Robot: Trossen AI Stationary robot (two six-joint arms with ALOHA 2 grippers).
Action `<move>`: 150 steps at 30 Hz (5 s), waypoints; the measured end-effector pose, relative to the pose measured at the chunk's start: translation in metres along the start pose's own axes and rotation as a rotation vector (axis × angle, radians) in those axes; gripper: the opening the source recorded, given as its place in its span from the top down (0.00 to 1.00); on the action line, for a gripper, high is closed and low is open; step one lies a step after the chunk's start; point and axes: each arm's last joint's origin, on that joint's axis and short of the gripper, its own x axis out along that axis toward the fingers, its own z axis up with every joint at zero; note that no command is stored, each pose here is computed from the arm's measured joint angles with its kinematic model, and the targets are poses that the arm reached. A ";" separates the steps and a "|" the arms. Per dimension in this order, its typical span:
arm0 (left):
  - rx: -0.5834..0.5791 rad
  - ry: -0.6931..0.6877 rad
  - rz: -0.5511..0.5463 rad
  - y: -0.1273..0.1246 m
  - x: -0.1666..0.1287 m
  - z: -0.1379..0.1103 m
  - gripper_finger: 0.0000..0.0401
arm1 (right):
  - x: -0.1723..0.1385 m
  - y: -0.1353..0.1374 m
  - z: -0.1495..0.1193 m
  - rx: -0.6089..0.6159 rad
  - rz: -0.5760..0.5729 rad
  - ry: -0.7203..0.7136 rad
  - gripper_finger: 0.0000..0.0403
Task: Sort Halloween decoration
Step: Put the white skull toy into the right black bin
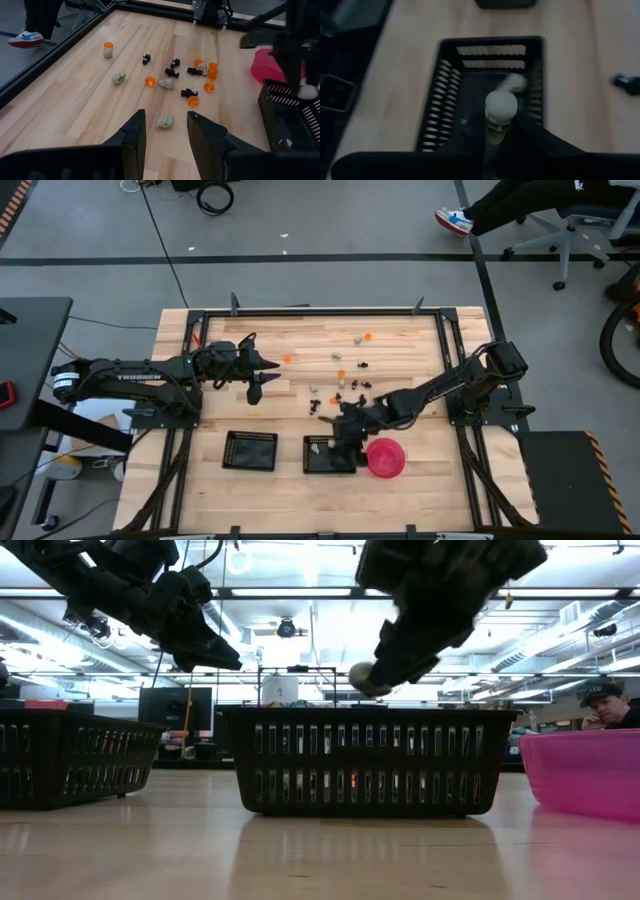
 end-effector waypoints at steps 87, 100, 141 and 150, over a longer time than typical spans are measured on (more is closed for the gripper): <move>-0.003 0.030 0.002 0.000 0.003 -0.003 0.71 | 0.018 -0.137 -0.038 0.233 -0.657 0.141 0.70; -0.003 0.031 0.002 0.000 0.003 -0.003 0.71 | -0.007 -0.104 -0.018 0.133 -0.421 0.076 0.70; -0.006 0.026 0.002 0.000 0.003 -0.003 0.71 | -0.041 -0.027 -0.021 0.204 -0.221 0.127 0.46; -0.005 0.026 0.002 0.000 0.003 -0.003 0.71 | -0.041 -0.050 -0.044 0.168 -0.453 0.300 0.53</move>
